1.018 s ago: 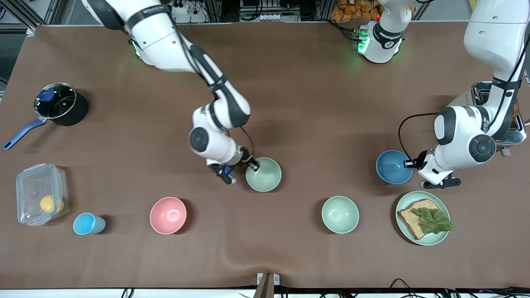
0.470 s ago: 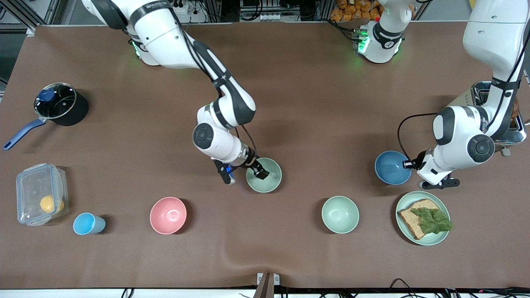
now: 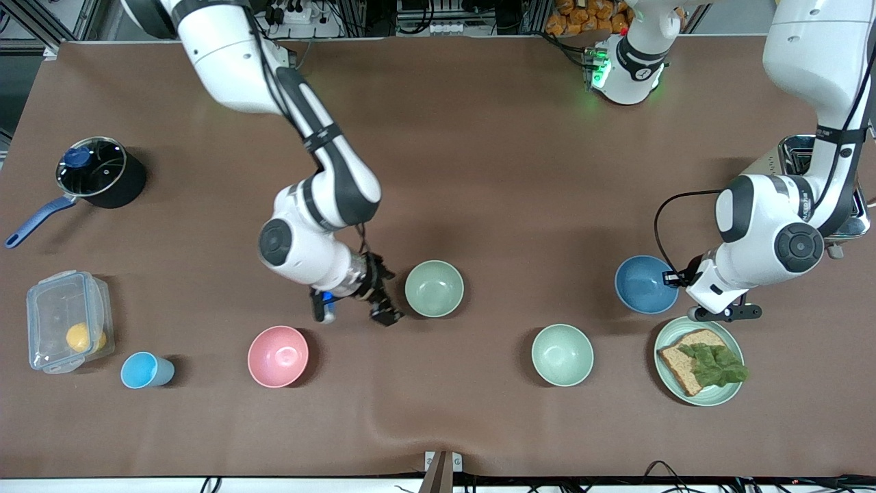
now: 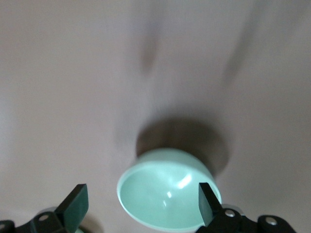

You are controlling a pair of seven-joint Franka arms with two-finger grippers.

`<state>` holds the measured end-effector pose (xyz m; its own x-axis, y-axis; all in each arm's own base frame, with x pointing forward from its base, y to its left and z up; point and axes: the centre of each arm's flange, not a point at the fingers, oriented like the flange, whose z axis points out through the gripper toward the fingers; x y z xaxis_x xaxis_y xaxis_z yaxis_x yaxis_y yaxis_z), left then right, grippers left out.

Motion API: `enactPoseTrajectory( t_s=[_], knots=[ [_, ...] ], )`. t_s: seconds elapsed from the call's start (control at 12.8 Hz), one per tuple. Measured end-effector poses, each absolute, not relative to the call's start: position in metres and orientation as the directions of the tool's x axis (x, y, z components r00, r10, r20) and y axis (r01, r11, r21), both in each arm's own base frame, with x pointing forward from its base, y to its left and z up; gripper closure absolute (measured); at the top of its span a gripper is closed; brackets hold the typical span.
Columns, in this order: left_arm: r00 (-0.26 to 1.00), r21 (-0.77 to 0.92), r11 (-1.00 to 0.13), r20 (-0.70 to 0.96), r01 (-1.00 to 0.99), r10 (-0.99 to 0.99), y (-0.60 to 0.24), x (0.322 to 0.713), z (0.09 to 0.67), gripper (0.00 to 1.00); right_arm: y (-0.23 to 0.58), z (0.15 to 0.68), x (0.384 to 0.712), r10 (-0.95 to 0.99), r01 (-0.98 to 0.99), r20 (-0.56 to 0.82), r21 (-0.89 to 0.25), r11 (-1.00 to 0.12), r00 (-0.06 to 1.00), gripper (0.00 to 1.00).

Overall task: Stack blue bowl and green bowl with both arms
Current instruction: 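Release the green bowl with the right gripper while the left gripper lifts the blue bowl, then carry the blue bowl with the left gripper over the green bowl and lower it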

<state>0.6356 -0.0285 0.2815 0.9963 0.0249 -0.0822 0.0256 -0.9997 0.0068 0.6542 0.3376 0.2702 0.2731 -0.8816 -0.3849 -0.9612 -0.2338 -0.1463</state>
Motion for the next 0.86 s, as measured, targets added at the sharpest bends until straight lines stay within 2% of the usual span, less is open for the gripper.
enactPoseTrajectory(
  t_s=[0.16, 0.39, 0.86],
  knots=[
    [0.999, 0.020, -1.000, -0.050, -0.007, -0.008, -0.050, 0.640, 0.302, 0.96, 0.317, 0.257, 0.661, -0.884, -0.963, -0.382, -0.121, -0.240, 0.268, 0.00],
    [0.999, 0.048, -0.998, -0.026, -0.037, -0.038, -0.089, 0.639, 0.322, 0.96, 0.331, 0.235, 0.652, -0.882, -0.960, -0.380, -0.097, -0.261, 0.278, 0.00],
    [0.997, 0.130, -0.988, -0.027, 0.080, 0.077, -0.209, 0.617, 0.349, 0.96, 0.366, 0.222, 0.639, -0.884, -0.954, -0.361, -0.144, -0.261, 0.297, 0.00]
  ],
)
